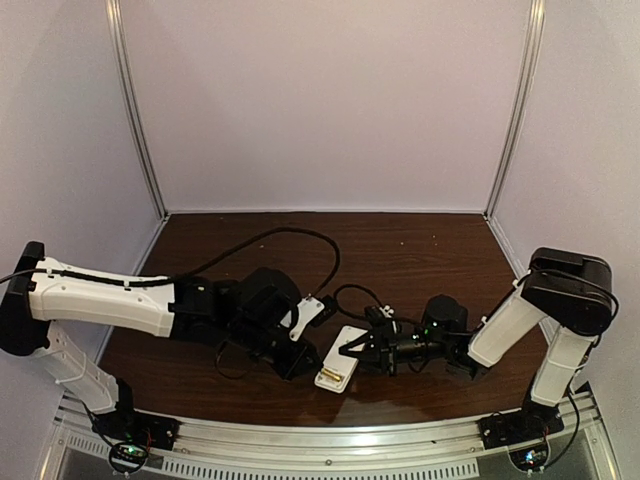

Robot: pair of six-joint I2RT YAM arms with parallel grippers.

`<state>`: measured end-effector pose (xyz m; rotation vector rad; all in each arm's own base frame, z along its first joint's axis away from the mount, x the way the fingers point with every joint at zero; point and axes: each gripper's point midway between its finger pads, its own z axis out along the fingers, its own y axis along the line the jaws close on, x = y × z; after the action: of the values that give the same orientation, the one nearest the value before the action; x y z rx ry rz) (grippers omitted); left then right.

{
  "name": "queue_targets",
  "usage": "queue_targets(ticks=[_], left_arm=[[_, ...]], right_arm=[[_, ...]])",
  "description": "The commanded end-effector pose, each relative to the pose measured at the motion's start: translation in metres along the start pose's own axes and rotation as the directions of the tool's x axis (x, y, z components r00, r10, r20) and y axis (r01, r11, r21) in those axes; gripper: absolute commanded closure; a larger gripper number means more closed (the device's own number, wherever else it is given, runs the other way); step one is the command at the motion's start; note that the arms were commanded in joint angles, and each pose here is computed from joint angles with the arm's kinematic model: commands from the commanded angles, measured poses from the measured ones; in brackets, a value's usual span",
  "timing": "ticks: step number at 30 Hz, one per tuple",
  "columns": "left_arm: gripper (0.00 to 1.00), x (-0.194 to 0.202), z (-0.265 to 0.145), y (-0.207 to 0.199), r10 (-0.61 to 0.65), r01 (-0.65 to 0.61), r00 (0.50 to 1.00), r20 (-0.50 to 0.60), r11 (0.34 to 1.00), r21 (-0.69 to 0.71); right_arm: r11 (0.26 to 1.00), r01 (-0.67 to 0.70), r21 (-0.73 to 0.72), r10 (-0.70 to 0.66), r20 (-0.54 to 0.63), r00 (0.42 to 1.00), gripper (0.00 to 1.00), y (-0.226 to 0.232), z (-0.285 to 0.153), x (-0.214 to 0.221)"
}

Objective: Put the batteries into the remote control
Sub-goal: Load the battery into the battery compartment.

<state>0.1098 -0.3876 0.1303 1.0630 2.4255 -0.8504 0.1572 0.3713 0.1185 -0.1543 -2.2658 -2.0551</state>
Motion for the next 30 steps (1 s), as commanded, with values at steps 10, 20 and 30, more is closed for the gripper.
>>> queue_targets(ticks=[10, 20, 30], left_arm=[[0.94, -0.001, 0.012, -0.038, 0.044, -0.040, 0.999, -0.025, 0.985, 0.171], [0.94, 0.000, 0.011, -0.043, 0.011, -0.008, 1.000, -0.014, 0.976, 0.217], [0.81, 0.000, 0.007, -0.025, -0.026, 0.025, 1.000, 0.004, 0.992, 0.121]], right_arm=[[0.928, 0.208, -0.309, -0.200, 0.057, 0.978, 1.00, 0.087, -0.010, 0.001], [0.923, 0.220, -0.315, -0.205, 0.079, 0.976, 1.00, 0.088, -0.015, -0.002], [0.925, 0.215, -0.313, -0.199, 0.081, 0.977, 1.00, 0.086, -0.017, -0.002]])
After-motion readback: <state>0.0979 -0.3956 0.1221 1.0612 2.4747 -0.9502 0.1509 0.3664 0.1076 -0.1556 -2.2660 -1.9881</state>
